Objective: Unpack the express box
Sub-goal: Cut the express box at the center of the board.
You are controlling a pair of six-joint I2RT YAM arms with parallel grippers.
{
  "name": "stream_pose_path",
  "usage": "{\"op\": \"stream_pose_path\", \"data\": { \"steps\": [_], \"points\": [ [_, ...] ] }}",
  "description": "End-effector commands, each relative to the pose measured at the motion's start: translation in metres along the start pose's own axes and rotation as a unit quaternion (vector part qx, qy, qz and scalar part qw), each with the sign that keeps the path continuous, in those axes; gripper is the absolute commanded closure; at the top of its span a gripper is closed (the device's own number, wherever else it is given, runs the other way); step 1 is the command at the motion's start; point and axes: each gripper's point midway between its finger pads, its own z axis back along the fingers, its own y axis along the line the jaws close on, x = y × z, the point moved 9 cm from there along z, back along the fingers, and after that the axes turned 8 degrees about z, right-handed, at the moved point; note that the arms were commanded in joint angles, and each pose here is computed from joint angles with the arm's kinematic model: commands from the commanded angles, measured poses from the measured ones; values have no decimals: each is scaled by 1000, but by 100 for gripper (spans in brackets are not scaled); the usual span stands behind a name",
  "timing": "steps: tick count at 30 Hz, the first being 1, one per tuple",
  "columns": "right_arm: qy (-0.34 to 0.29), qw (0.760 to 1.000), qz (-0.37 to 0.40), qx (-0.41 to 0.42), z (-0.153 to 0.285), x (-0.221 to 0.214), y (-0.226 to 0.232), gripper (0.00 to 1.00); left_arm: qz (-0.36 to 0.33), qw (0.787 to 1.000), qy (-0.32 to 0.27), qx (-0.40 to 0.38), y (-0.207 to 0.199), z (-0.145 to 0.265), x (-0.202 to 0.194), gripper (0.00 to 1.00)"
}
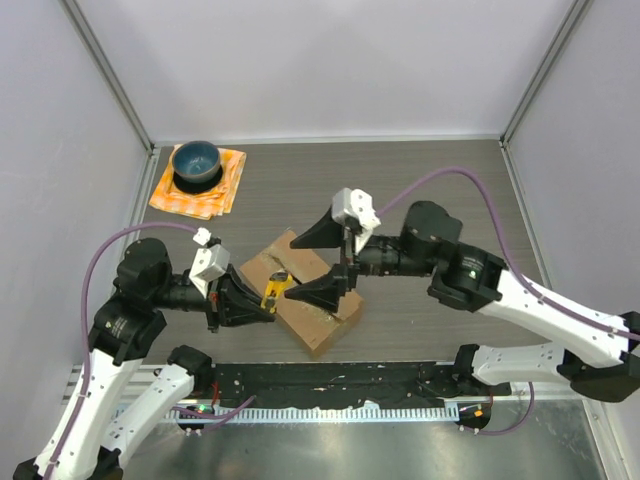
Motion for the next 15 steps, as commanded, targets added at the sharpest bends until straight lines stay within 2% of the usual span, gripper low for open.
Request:
{"op": "stream_pose_path", "data": {
  "steps": [1,5,10,12,13,15],
  "points": [
    [91,991,-35,90,-11,-18,-1,6,-3,1000,14,-5,-2,2,-3,100],
    [117,986,-42,111,-29,-27,-6,5,-8,1000,11,9,0,2,0,100],
    [119,982,-49,141,-37,-27,-4,4,-20,999,5,41,3,2,5,100],
    [119,981,-49,142,-39,-27,-5,11,-18,999,5,47,5,2,5,100],
    [118,981,-49,143,-39,-26,-5,19,-20,999,3,51,6,2,5,100],
    [116,981,-49,146,-41,-26,-5,29,-16,998,4,53,8,2,3,100]
  ]
}}
